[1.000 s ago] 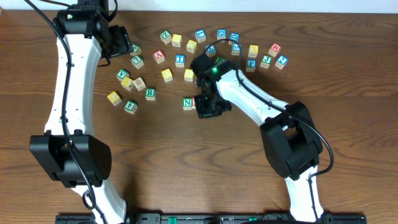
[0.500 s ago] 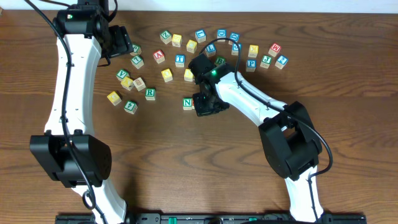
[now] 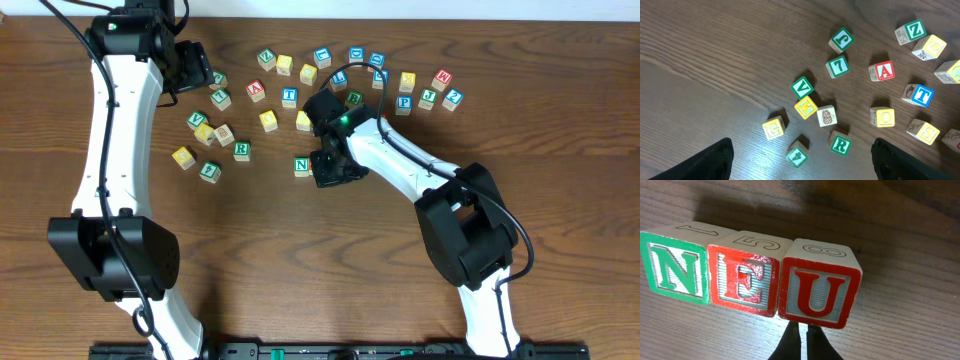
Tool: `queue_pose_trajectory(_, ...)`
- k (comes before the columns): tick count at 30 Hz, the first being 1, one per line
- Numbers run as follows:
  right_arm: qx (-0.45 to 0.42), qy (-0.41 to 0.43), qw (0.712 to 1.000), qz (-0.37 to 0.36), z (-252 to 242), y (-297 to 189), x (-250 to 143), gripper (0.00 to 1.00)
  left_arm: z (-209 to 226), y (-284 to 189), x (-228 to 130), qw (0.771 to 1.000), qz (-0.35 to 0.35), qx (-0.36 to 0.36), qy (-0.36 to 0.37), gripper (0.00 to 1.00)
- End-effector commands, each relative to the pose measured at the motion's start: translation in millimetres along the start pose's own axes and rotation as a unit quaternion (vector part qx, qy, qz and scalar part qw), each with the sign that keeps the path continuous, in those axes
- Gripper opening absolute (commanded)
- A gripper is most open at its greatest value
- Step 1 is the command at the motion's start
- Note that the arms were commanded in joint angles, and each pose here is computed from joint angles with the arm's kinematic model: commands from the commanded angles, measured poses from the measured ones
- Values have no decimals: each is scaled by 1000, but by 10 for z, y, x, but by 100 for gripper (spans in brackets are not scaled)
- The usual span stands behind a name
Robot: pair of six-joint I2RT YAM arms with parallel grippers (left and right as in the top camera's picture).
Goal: Spell out NEURIPS
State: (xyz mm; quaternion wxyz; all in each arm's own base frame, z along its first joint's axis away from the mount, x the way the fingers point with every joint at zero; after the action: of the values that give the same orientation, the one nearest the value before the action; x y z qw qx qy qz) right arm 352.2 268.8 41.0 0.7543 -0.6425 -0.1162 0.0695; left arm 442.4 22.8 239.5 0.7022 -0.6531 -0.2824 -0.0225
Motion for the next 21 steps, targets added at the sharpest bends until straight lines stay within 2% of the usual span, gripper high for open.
queue_pose_trajectory(1,13,-11,1000,-8,77,-93,-1,1,34,57,-12,1000,5,11,1,87)
queue_pose_trajectory(8,27,-12,999,-21,124,-292,49,1,34,57,-13,1000,5,12,1,87)
queue_pose_trajectory(21,43,19,991,-125,-144,-1201,258,4,34,57,-15,1000,6,11,1,87)
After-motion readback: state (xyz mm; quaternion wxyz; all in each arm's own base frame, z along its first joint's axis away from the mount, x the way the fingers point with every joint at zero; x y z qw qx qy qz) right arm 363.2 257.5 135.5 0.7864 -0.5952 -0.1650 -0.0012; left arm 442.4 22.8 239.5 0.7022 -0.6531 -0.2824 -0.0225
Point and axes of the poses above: each gripper's point midway between its finger pads, its own y axis out along the fingers, its own z axis along the line the jaws close on, x = y × z, the point moved 3 cm from there along -y, back along the fingers, and after that the axes turned 1 degree about -y, right-handed, at the moved point
